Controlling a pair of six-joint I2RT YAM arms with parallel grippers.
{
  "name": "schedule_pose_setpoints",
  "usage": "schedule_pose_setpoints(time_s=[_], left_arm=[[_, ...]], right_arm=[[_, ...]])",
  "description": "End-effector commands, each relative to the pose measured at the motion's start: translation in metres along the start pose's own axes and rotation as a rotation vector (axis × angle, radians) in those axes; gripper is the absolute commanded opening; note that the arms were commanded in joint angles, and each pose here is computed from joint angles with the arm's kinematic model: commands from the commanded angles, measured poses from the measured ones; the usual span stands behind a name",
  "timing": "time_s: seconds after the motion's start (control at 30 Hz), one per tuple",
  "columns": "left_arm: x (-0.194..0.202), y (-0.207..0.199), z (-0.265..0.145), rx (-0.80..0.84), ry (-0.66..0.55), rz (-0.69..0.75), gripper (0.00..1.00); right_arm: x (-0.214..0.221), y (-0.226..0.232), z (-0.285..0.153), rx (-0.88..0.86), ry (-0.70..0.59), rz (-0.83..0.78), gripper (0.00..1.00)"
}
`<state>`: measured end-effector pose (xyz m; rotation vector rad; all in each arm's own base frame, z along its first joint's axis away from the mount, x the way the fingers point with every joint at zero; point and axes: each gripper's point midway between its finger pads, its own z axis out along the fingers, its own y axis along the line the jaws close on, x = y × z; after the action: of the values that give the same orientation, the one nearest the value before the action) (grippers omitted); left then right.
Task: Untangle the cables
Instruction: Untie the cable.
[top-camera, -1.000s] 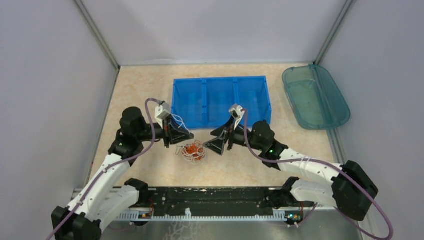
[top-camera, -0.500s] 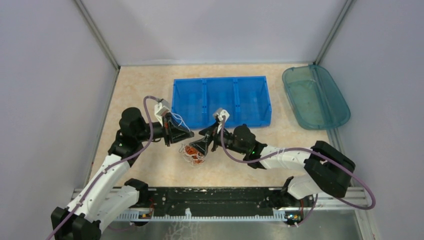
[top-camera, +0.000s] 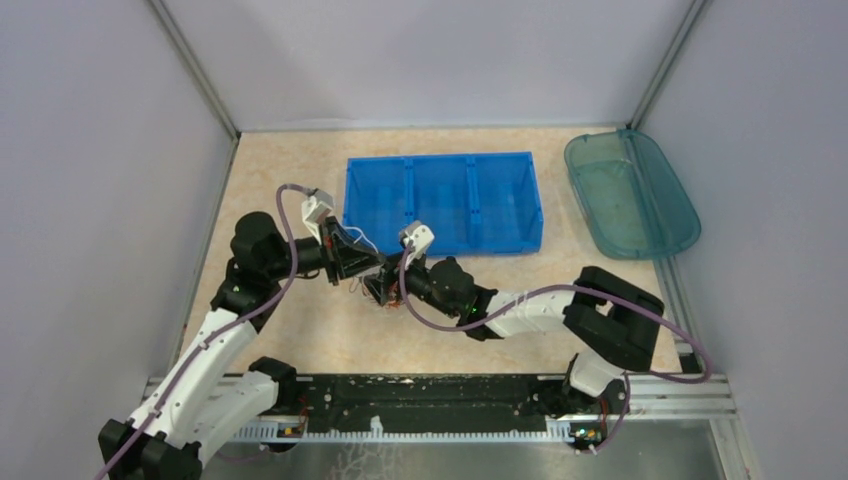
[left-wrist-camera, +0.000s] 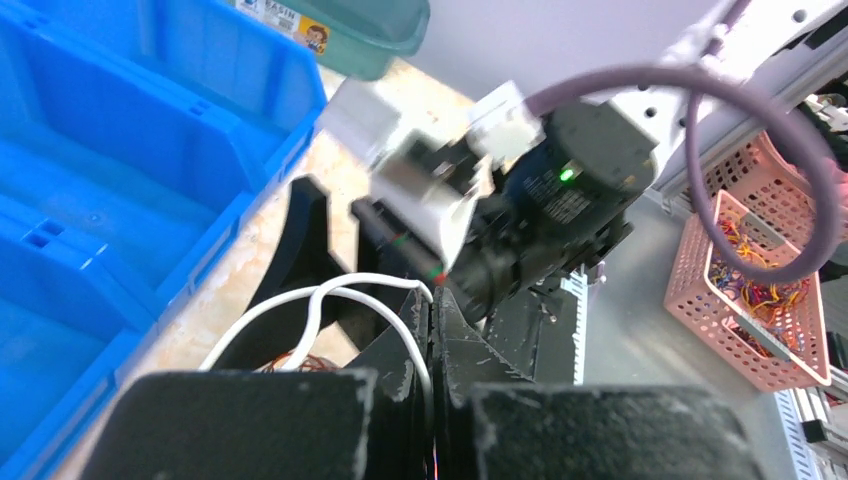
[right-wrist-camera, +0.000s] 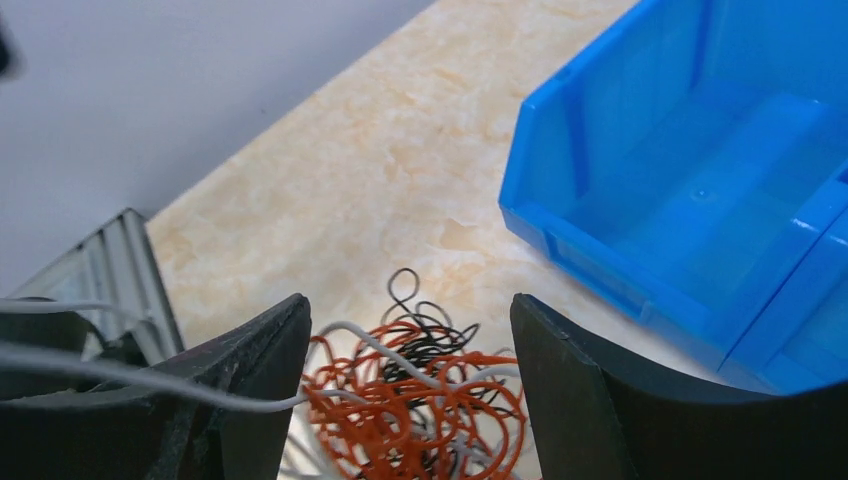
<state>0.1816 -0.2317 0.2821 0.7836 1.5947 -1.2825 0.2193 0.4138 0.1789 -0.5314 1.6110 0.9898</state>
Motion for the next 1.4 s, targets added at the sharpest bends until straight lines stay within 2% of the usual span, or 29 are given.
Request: schedule_pose_setpoints(time_s=[0.0, 0.37, 0.73, 1.0, 1.37], left_arm=[[-0.024, -0.021, 0.001, 0.061, -0.031, -0.003, 0.00], [-0.076, -0.046, 0.003, 0.112, -0.049, 0.035, 0.00], [-0.111, -0.063, -0.006, 0.101, -0.106, 0.170, 0.00], [-0.159, -0.085, -0.016, 0.091, -0.188, 0.354, 0.00], [-0.220, -0.110, -0.032, 0.034, -0.314, 0.667, 0.00]], right_arm=[[-0.019, -0.001, 0.021, 0.057, -0.082, -0.033, 0.74], [0.022, 0.000, 0.004, 0.022, -0.007, 0.059, 0.75], [0.049, -0.018, -0.028, 0.078, 0.028, 0.114, 0.73], [0.061, -0.019, -0.041, 0.072, 0.046, 0.153, 0.70], [0.044, -0.020, -0.057, 0.083, 0.023, 0.137, 0.72]])
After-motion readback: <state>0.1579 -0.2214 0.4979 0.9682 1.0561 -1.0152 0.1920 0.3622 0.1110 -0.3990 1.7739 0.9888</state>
